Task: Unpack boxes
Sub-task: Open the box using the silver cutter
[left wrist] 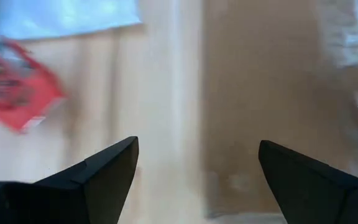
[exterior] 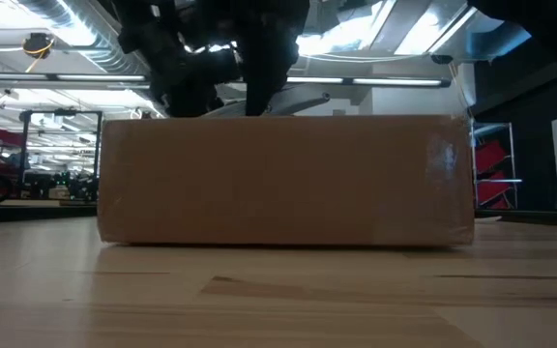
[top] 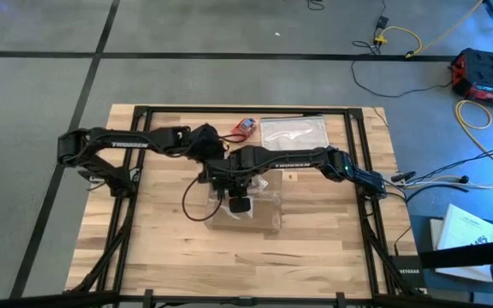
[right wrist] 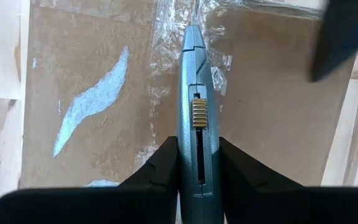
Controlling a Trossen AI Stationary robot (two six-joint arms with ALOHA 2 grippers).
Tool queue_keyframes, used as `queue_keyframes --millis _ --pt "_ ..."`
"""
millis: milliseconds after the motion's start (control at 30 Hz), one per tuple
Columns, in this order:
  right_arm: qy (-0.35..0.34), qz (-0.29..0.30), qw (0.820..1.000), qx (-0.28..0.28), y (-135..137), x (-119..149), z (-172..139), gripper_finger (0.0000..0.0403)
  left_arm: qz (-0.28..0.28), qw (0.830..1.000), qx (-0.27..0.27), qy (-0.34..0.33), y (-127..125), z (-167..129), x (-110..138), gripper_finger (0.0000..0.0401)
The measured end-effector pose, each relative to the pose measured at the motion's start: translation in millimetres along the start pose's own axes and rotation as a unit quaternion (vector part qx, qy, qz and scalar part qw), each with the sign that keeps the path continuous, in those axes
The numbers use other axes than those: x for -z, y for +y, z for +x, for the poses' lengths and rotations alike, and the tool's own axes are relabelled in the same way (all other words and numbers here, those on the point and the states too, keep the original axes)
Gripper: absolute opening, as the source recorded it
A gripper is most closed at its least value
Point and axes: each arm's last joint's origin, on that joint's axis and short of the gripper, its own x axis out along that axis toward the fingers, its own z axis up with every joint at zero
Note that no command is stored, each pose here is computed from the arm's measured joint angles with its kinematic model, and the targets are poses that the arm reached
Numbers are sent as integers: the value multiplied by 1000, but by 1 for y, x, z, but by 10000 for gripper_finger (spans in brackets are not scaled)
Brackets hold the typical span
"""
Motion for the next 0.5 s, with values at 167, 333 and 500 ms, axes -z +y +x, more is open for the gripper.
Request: queue_keyframes --millis 167,333,500 --pt "0 0 1000 0 0 0 0 64 0 999 -51 -8 -5 -29 -4 321" --pt "0 0 1000 0 0 0 0 64 -64 994 -61 -63 -16 -75 -6 321" --pt "-1 6 1000 0 0 0 0 64 -105 988 -44 -107 -37 -118 2 321"
